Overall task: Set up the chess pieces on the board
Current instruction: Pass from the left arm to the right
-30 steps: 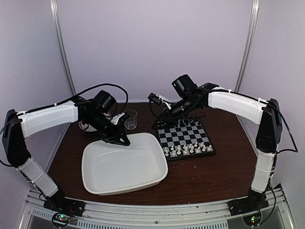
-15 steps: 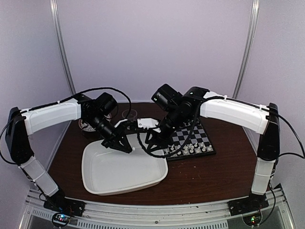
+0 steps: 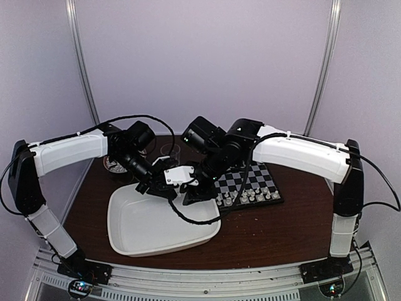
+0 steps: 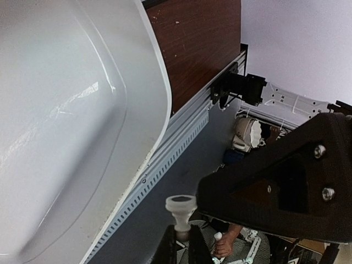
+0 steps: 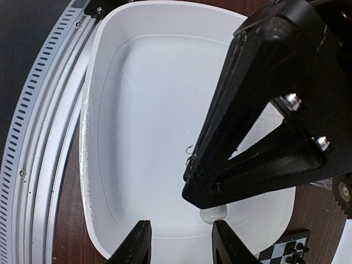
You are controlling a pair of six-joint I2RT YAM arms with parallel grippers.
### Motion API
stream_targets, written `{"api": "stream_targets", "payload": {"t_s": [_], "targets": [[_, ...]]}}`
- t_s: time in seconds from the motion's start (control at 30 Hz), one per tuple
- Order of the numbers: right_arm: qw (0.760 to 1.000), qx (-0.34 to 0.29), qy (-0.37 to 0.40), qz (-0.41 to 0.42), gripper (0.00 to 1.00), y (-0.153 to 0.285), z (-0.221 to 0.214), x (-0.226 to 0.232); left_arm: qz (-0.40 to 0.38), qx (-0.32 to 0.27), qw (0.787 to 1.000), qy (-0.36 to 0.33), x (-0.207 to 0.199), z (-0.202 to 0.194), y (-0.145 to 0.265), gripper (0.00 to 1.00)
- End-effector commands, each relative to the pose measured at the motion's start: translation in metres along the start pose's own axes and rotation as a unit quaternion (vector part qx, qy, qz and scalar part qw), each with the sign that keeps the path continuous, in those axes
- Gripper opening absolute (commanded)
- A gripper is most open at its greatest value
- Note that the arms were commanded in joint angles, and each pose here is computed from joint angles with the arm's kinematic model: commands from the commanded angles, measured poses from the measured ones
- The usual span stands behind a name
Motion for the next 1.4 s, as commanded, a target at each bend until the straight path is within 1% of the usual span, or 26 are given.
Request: {"api": "stream_targets", "payload": {"t_s": [0.0,0.33,0.63,0.67,0.73,0.8,0.93,0.97,1.07,1.1,1.2,1.27,1.37], "targets": [[0.999,0.016,0.013,-0.028,0.40,-0.003,0.003,-0.005,-0.041,-0.012,0.999,-0.016,-0.014,0.009,0.004,0.00],[0.997,0.024,0.008,-0.077,0.36,-0.005,0.007,-0.018,-0.052,-0.006,0.999,-0.010,-0.013,0.006,0.001,0.00],[0.996,0.024,0.015,-0.081,0.37,-0.009,0.010,-0.017,-0.059,-0.002,0.998,-0.010,-0.014,0.007,0.001,0.00],[0.996,0.025,0.016,-0.080,0.35,-0.009,0.010,-0.016,-0.059,-0.002,0.998,-0.010,-0.014,0.007,0.001,0.00],[0.996,0.024,0.018,-0.079,0.26,-0.009,0.011,-0.015,-0.058,-0.003,0.998,-0.011,-0.014,0.007,0.001,0.00],[0.996,0.025,0.017,-0.079,0.21,-0.009,0.010,-0.015,-0.056,-0.005,0.998,-0.012,-0.014,0.008,0.001,0.00],[0.997,0.021,0.010,-0.078,0.15,-0.010,0.010,-0.015,-0.048,-0.011,0.999,-0.017,-0.014,0.012,0.002,0.01],[0.997,0.017,0.004,-0.076,0.14,-0.009,0.010,-0.015,-0.043,-0.016,0.999,-0.022,-0.015,0.013,0.003,0.06],[0.998,-0.003,-0.024,-0.061,0.12,-0.007,0.010,-0.019,-0.013,-0.045,0.997,-0.057,-0.022,0.020,0.013,0.24],[0.998,-0.012,-0.037,-0.055,0.12,-0.005,0.010,-0.021,0.004,-0.059,0.996,-0.073,-0.025,0.022,0.019,0.28],[0.995,-0.052,-0.085,-0.022,0.11,0.004,0.010,-0.029,0.052,-0.115,0.983,-0.136,-0.038,0.026,0.041,0.33],[0.990,-0.084,-0.116,0.002,0.11,0.013,0.014,-0.033,0.088,-0.164,0.966,-0.179,-0.042,0.028,0.056,0.37],[0.975,-0.135,-0.168,0.046,0.11,0.026,0.020,-0.041,0.120,-0.246,0.927,-0.257,-0.045,0.028,0.073,0.40]]}}
Point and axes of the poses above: each gripper's point midway between its finger pads, its own y axis back along the fingers, its own x axis along the line the jaws close on, z = x × y, the point moved 3 cm from there along y, back along the fingers, and after that the axes turned 6 degrees about -y, right-handed, at the moved point
